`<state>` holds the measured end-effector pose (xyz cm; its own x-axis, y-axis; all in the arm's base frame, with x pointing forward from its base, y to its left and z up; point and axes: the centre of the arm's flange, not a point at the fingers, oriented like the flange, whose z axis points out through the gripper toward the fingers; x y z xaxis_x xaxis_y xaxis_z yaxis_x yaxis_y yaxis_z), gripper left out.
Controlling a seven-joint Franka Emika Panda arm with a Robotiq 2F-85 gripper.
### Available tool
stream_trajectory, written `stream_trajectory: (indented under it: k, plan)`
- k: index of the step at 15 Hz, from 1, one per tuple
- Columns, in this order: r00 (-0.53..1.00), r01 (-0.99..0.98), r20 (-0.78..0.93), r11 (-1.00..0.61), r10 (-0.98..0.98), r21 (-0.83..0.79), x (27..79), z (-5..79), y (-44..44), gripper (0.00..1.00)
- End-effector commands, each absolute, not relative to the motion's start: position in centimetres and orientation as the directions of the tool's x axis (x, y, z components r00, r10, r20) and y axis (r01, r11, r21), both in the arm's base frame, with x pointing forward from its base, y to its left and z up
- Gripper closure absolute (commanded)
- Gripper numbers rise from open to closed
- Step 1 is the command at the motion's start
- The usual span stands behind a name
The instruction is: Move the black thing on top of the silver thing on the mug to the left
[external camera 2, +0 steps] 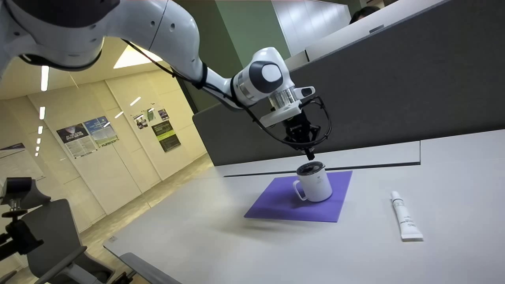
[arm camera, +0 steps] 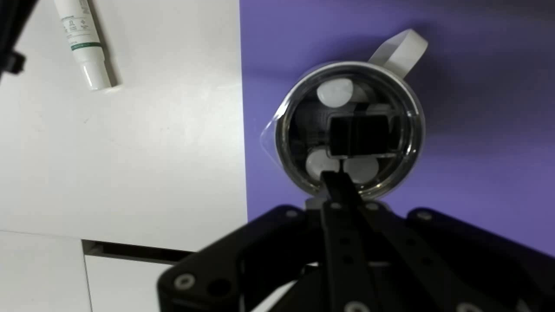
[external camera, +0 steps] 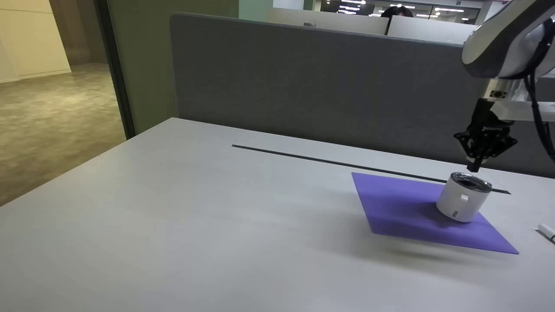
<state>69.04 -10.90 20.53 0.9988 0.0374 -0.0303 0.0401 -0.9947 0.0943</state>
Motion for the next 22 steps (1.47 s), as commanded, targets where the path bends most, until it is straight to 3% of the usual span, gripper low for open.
stream_trajectory:
  k: [1, 22]
  plan:
    - [0.998, 0.010, -0.065, -0.994, 0.003, 0.108, 68.8, 20.5, -11.0, 1.00]
    - [0.986, 0.011, -0.166, -1.000, 0.009, 0.012, 68.4, 17.0, -10.2, 1.00]
